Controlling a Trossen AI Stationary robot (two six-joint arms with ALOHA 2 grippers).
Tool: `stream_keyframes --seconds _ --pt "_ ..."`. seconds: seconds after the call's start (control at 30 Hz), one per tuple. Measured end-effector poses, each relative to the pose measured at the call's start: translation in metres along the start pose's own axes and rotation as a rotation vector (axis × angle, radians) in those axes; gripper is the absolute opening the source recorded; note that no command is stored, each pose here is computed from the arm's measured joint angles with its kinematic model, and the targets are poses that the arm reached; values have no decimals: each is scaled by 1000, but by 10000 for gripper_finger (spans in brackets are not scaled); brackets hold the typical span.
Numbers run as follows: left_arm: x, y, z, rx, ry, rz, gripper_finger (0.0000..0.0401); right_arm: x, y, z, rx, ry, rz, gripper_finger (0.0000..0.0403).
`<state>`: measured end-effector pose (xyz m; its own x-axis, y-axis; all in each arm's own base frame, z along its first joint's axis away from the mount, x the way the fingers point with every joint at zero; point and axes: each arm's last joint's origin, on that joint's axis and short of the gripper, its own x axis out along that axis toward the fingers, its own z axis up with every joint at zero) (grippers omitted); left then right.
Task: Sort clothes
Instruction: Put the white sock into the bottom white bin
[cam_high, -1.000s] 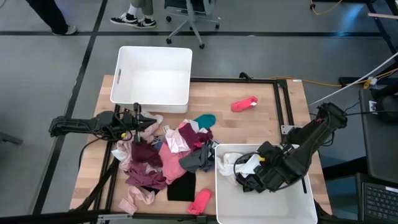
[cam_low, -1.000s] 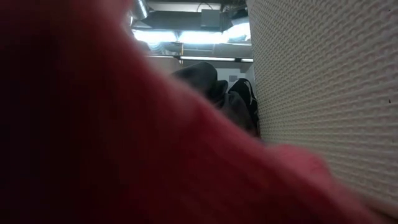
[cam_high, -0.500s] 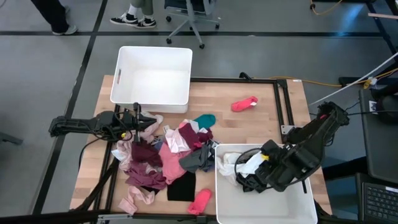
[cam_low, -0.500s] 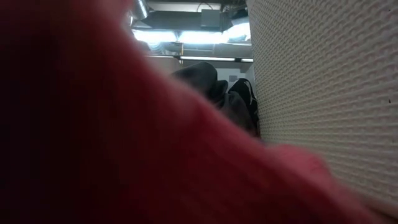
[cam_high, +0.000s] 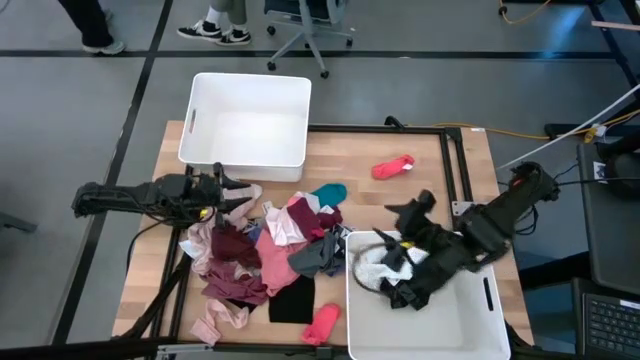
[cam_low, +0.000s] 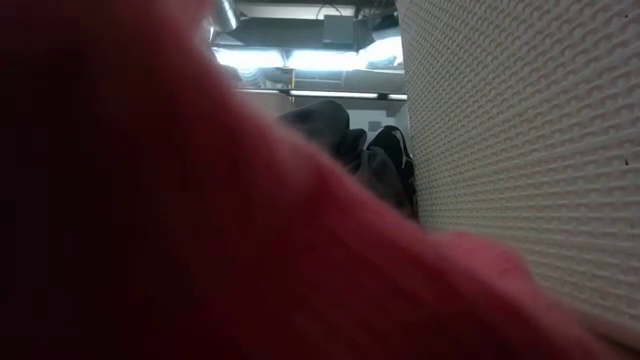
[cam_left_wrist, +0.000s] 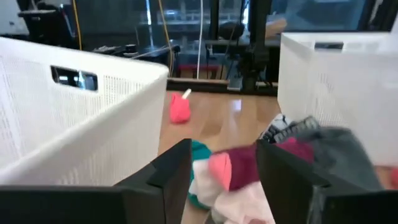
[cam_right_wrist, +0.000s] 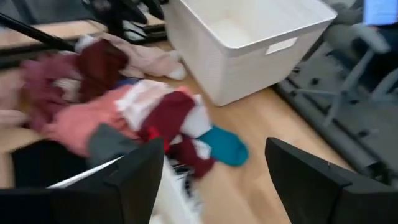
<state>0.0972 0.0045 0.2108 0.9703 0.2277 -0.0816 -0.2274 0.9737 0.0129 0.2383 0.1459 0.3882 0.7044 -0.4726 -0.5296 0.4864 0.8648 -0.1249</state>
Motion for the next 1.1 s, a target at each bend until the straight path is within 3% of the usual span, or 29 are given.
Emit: stream_keyframes --seconds 0.17,0.4,0.63,0.77,0.93,1.1 --pt "10 -3 39 -26 49 1 165 30 -10 0 -56 29 -95 280" --pt "23 -12 77 8 343 -28 150 55 -17 -6 -115 65 -148 280" --pt "18 -25 105 -70 594 -134 147 57 -16 -11 -155 81 -149 280" --pt "12 -31 101 -169 829 -137 147 59 -16 -15 -167 90 -154 280" --pt "11 -42 78 -264 1123 -53 147 63 -14 -20 -175 92 -155 280" --pt "24 -53 59 -259 1275 47 147 68 -12 -27 -184 97 -158 280"
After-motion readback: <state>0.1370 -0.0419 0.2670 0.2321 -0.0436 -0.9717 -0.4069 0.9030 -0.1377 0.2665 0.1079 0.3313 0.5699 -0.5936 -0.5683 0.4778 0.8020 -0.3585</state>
